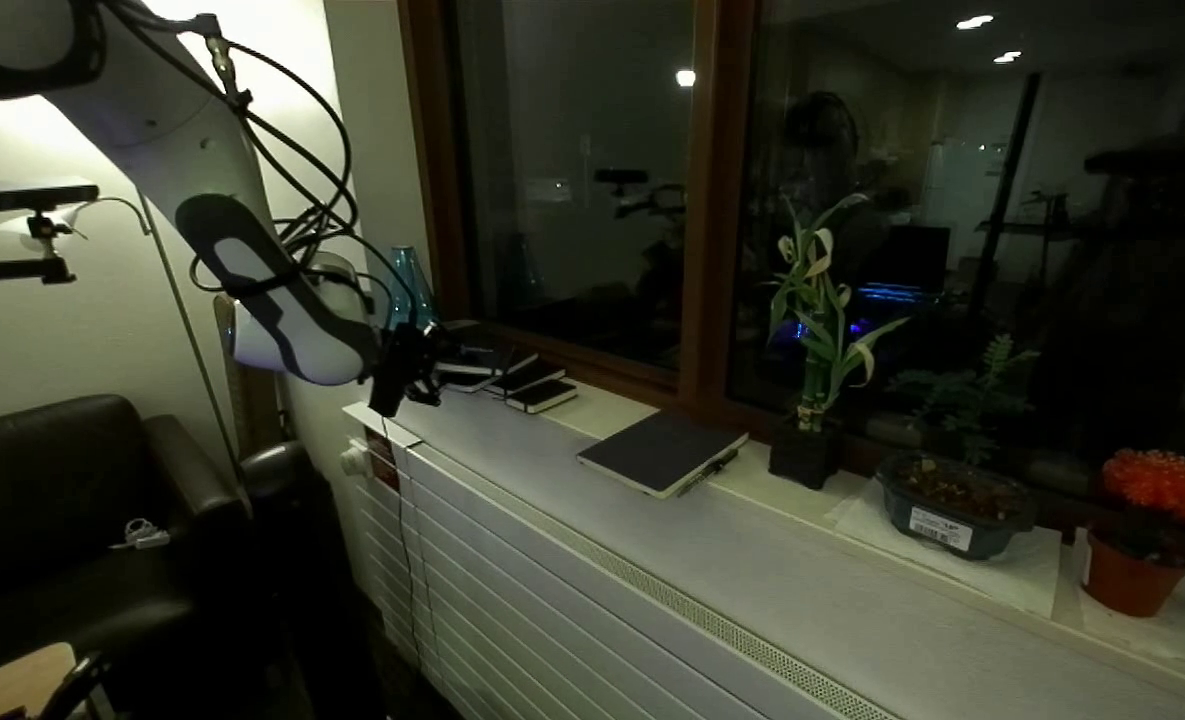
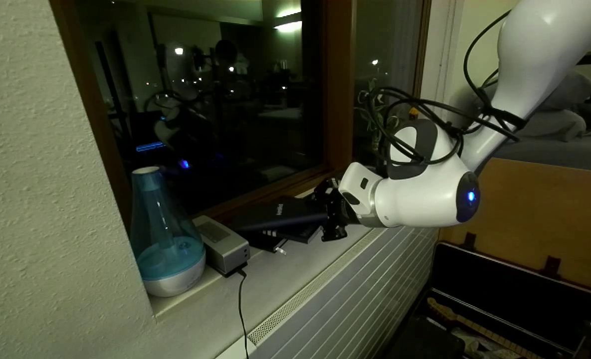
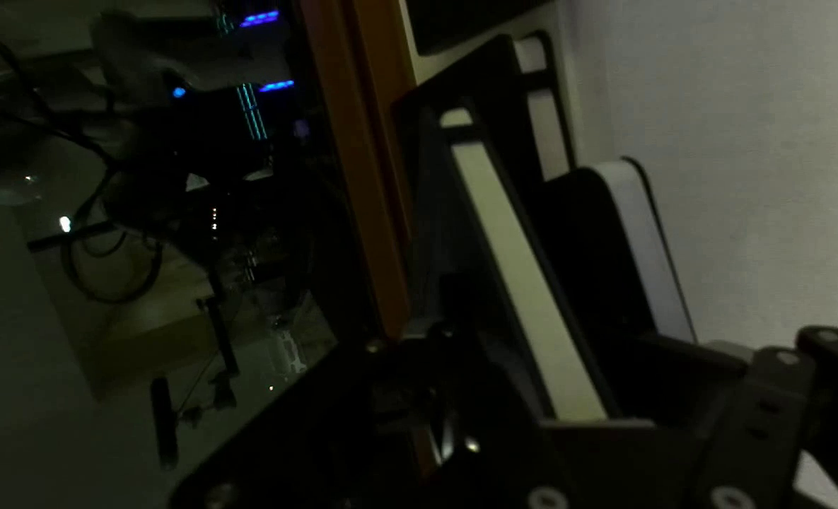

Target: Put the second book from the right on top of the books on the left.

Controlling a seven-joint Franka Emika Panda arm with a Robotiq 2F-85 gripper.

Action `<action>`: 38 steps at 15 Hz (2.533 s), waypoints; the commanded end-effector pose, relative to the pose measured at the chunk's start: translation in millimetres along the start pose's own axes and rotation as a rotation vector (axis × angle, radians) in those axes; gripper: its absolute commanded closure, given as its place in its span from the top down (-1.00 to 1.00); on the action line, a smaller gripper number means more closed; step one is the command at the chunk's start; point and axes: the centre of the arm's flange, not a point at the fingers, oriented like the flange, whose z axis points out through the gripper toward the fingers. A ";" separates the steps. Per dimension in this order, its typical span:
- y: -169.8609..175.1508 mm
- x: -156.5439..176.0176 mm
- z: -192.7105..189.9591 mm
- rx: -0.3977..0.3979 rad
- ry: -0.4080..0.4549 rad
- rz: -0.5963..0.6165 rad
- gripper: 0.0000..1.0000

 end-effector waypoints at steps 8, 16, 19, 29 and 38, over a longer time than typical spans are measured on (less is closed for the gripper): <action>16.3 -29.5 -10.3 0.029 -0.050 -0.055 1.00; 47.0 -44.0 -33.3 0.157 -0.060 -0.024 1.00; 53.3 -47.4 -41.3 0.193 -0.063 -0.013 1.00; 40.3 -58.5 -72.4 0.175 -0.057 -0.011 1.00; 19.2 -67.9 -111.8 0.222 -0.070 0.251 1.00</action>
